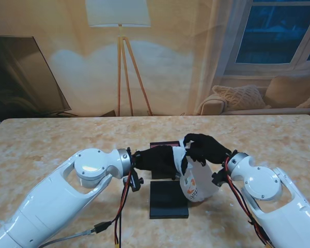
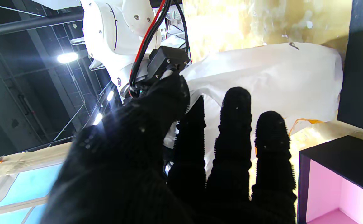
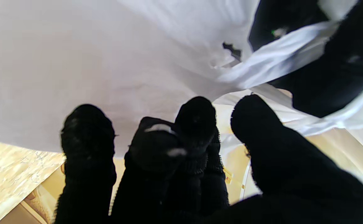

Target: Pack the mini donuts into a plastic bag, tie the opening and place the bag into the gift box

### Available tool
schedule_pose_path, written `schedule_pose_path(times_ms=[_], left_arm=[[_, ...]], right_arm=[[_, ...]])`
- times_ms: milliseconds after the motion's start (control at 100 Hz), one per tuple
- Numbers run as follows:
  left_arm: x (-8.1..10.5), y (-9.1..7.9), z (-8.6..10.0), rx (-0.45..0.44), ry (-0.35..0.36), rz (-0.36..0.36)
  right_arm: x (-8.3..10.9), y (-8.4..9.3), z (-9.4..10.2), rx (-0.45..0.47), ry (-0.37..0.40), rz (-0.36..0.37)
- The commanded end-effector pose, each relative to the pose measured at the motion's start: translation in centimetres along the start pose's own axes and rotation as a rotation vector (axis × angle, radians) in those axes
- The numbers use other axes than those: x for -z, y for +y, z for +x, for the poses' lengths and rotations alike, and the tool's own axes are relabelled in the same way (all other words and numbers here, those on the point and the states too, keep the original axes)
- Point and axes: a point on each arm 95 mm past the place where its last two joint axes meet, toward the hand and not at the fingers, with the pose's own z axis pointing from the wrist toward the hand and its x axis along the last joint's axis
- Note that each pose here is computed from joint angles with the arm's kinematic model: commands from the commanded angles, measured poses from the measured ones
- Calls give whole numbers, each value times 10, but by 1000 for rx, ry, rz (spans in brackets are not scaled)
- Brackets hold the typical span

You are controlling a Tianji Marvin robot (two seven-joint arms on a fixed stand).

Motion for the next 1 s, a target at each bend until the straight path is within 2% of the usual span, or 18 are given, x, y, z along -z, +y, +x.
schedule_pose_path(times_ms=[0,110,230,360,660,820,990], left_arm=[[0,2,2,25,4,-33],[0,2,2,43,11,-57],[0,0,3,54,19,-79],[-1,1,3,99,27,-128],[-3,1,3,132,41,-193],[-3,1,1,152,36,-202],[-1,0,1,157,30,-218]], right_arm=[[-1,-9,-2,-13,1,41],[-2,-9,-3,-36,10,79],[-1,-8,-4,-49,18,161],[-2,-8,-4,-54,20,190],[-4,-6,-5,-114,8,303],[-5,-6,-4,-105,9,271],[-6,-6,-3,-104,-16,138]])
